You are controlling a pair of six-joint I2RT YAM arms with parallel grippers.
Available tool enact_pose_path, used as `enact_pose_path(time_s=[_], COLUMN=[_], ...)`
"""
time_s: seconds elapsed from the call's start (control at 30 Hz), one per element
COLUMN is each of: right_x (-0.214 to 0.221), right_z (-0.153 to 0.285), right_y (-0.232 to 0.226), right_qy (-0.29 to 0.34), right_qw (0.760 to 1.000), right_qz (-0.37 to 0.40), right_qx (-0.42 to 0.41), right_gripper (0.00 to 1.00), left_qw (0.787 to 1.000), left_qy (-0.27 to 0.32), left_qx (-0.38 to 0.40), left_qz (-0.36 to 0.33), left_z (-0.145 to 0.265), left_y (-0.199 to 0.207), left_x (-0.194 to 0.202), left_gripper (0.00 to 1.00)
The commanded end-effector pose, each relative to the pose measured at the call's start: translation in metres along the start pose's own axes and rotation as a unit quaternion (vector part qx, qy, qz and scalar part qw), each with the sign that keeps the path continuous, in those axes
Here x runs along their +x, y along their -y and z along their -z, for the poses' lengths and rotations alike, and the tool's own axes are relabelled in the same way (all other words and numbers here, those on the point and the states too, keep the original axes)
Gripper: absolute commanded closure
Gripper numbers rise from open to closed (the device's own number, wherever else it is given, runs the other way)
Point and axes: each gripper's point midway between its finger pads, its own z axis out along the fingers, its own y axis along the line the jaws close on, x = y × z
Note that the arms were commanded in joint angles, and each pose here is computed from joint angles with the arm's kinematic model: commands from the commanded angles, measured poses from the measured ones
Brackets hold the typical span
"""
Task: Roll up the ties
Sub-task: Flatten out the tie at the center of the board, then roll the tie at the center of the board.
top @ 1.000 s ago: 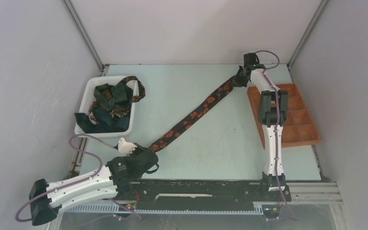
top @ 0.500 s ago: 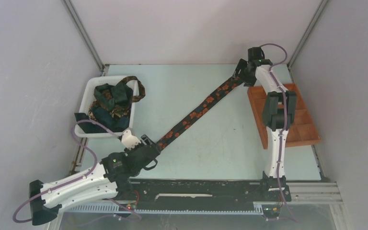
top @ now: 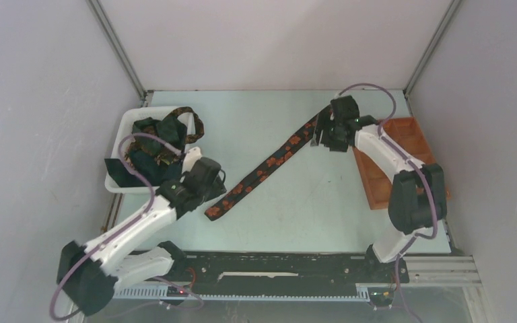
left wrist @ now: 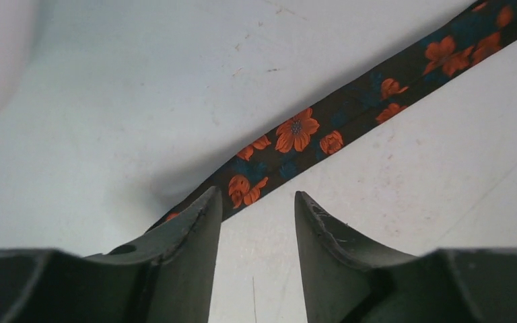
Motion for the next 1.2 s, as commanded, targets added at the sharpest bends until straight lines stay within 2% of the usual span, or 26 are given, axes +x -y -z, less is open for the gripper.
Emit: enact_pose_path(time_s=[0.0,0.17,0.37,0.53,0.7,0.8,1.17], right_x=[0.046,0.116,0.159,0.17,0.172,0.171,0.174], right_z=[0.014,0.03,0.046,0.049,0.051,0.051,0.047], right_y=[-0.009,-0.015,-0.018,-0.008,-0.001,-0.002,-0.001], right_qy=[0.005,-0.009,-0.011,-0.015,-0.014,-0.011,-0.018], right_qw=[0.999,0.997,0.993,0.992,0.991,0.991,0.991], right_qz=[0.04,0.075,0.117,0.127,0.134,0.136,0.135], right_qx=[-0.017,-0.028,-0.029,-0.022,-0.014,-0.015,-0.013], right_gripper=[0.29,0.3,0.3,0.3,0.3,0.3,0.3], left_qw=[0.993,0.987,0.98,0.974,0.97,0.968,0.964], left_qy=[-0.046,-0.086,-0.136,-0.171,-0.193,-0.204,-0.211], left_qx=[0.082,0.06,0.045,0.042,0.053,0.053,0.053], left_qz=[-0.076,-0.118,-0.138,-0.141,-0.135,-0.139,-0.153], left_z=[-0.028,-0.073,-0.12,-0.14,-0.143,-0.143,-0.135], left_y=[0.05,0.064,0.069,0.066,0.065,0.063,0.064], left_x=[-0.015,-0.023,-0.018,0.004,0.023,0.031,0.044], left_gripper=[0.52,0.57,0.6,0.64,0.65,0.69,0.72])
